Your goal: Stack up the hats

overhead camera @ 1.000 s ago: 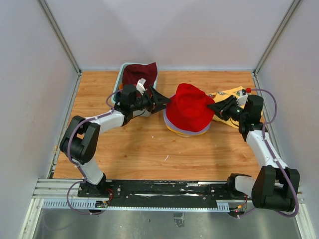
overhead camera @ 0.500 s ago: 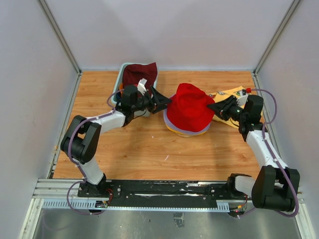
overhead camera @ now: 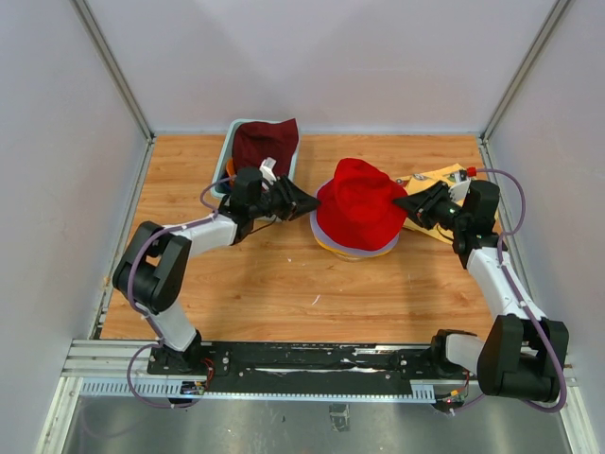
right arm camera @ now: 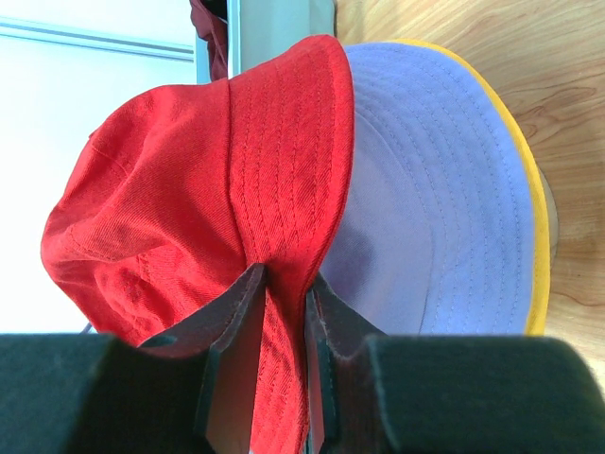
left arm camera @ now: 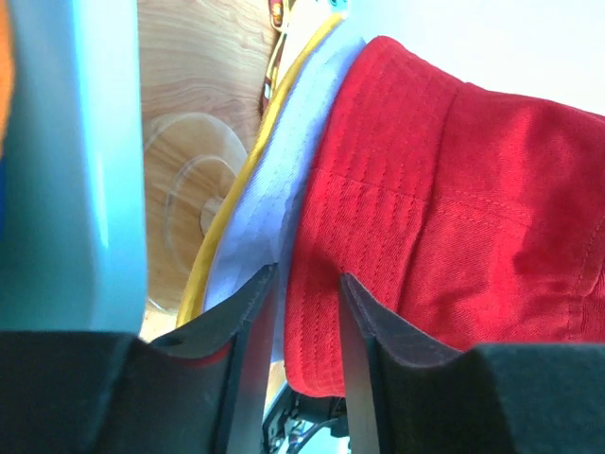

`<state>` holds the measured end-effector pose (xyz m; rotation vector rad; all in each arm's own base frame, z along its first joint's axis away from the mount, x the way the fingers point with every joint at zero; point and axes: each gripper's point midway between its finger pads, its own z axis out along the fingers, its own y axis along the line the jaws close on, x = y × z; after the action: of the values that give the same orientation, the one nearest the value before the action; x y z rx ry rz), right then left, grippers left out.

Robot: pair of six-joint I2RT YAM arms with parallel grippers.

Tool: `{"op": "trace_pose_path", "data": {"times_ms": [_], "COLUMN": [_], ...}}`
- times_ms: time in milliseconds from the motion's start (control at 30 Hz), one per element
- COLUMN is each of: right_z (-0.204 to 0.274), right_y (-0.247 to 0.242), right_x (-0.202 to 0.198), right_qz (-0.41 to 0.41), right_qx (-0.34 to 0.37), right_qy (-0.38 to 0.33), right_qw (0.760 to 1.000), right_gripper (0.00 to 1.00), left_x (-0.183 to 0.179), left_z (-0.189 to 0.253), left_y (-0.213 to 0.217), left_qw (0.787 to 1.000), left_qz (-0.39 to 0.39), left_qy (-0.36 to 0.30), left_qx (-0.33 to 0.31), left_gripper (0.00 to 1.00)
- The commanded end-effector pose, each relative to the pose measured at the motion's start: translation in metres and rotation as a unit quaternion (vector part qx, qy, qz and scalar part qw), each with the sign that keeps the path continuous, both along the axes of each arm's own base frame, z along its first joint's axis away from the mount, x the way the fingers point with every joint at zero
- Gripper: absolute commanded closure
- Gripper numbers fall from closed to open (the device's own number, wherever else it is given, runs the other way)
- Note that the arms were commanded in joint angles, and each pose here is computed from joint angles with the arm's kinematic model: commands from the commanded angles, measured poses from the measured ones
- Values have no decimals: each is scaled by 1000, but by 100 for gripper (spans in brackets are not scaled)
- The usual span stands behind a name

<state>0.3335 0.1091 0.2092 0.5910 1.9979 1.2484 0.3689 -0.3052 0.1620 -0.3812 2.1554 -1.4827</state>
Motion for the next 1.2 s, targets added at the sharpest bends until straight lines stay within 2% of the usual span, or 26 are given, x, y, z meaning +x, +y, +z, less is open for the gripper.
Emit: {"op": "trace_pose_path", "data": {"times_ms": [0,233,400,600,833,1167], "right_z": [-1,0,-2,3,8,5], "right_y": [-6,-4,-3,-3,-2,0], "right_x": [4,2,-1,-2,-1,-5], "right_qz": [-12,-7,-5,-5,-2,7], "right_qx": [-7,-8,-6,-5,-3,-3], "right_qy": [1,0,2,-4,-8,-7], "right_qw": [1000,1000,1000,1000,1000,1000], "right_gripper": [76,76,76,76,76,76], "left_x": [-7,-12,-18,-34,-52,-67], "left_z": [-11,9,22,11,9,-7], "left_y": [10,9,-4,-14,-8,1], "left_qw": [999,996,996,998,996,986], "left_qz": [33,51,31,27,84,153], "left_qy": [39,26,17,37,39,59], "left_qx": [-10,-62,-83,-45,16,-20], "left_gripper": [64,70,62,55,48,47]}}
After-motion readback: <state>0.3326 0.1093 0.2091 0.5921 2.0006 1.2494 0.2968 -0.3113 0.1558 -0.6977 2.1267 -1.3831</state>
